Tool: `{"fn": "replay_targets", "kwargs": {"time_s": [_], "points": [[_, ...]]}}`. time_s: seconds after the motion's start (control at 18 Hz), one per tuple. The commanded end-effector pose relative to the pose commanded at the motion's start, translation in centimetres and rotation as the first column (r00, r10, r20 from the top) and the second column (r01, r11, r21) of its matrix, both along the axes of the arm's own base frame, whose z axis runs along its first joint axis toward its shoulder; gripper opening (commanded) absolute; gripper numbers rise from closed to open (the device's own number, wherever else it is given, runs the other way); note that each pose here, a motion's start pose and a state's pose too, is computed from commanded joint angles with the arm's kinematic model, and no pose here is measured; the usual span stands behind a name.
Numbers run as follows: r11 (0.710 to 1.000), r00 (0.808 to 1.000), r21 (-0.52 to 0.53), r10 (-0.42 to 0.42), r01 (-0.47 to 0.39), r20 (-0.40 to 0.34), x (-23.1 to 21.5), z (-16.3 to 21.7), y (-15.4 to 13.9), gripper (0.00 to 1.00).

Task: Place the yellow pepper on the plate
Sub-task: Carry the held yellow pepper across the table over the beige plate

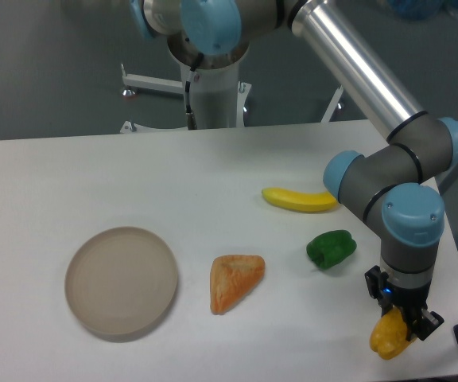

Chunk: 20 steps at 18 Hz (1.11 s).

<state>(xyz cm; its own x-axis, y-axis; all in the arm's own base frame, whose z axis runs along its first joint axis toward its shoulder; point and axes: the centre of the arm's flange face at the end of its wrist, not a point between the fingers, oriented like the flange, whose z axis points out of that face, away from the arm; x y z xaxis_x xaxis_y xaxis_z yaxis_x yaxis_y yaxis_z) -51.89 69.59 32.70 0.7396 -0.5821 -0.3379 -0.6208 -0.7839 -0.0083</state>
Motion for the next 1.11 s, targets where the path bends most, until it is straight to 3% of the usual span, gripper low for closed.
{"fn": "replay_targets", "kwargs": {"time_s": [0.33, 0.67, 1.11], "points": [[1.000, 1.000, 0.001, -0.003, 0.003, -0.005, 0.9, 0.9, 0.2, 0.43], [1.000, 1.000, -0.005, 0.019, -0.019, 0.015, 3.1, 3.4, -1.6, 0.43], [0.989, 0.981, -0.054, 0.141, -0.136, 0.130, 14.7, 7.3, -3.2, 0.43]]}}
